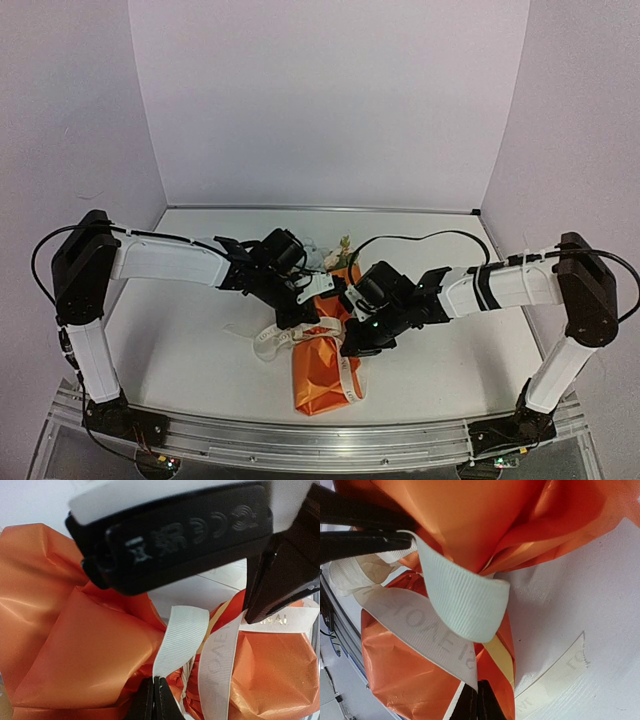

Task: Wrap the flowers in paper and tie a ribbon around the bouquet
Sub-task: Cross the half-tied ribbon over the folded bouquet.

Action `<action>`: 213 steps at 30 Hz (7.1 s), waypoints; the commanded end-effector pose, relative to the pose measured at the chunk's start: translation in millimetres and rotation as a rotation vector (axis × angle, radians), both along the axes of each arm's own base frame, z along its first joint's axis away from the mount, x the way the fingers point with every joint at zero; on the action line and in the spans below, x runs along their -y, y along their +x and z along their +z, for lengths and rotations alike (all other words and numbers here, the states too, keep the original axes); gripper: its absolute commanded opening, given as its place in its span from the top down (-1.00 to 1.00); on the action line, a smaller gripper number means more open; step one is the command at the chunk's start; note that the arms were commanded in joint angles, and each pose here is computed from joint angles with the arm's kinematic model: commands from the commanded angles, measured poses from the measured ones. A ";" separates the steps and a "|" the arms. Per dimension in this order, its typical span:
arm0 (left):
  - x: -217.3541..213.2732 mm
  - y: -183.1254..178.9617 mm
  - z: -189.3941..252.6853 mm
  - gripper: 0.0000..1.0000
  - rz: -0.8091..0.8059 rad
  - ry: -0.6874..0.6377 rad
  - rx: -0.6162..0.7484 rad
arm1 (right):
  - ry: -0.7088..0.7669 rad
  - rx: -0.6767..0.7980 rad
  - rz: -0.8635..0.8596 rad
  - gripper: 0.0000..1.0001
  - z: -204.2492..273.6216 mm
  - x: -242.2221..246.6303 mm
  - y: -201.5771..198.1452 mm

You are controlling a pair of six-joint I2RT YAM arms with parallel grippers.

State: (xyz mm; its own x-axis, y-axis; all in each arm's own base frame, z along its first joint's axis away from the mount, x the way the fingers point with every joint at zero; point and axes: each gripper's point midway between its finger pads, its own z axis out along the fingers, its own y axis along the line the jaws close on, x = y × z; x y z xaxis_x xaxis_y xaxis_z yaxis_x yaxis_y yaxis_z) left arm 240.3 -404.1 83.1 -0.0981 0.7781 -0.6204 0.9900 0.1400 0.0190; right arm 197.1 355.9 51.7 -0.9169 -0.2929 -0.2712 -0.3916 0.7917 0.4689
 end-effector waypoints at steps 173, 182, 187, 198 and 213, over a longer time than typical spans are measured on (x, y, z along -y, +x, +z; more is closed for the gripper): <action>3.8 -8.5 58.8 0.99 0.168 -0.283 -0.090 | 0.184 -0.014 -0.210 1.00 15.5 -27.4 52.2; 8.6 -11.1 72.7 1.00 0.139 -0.316 -0.091 | 0.181 -0.002 -0.210 1.00 17.6 -22.7 50.5; 8.5 -3.2 84.3 1.00 0.161 -0.330 -0.051 | 0.182 0.003 -0.211 1.00 18.6 -21.6 50.3; -5.6 21.9 76.6 1.00 0.299 -0.286 -0.085 | 0.164 0.025 -0.229 1.00 16.5 -12.1 52.1; 34.0 21.1 78.6 1.00 0.328 -0.191 -0.413 | 0.138 0.017 -0.313 1.00 6.6 10.1 68.2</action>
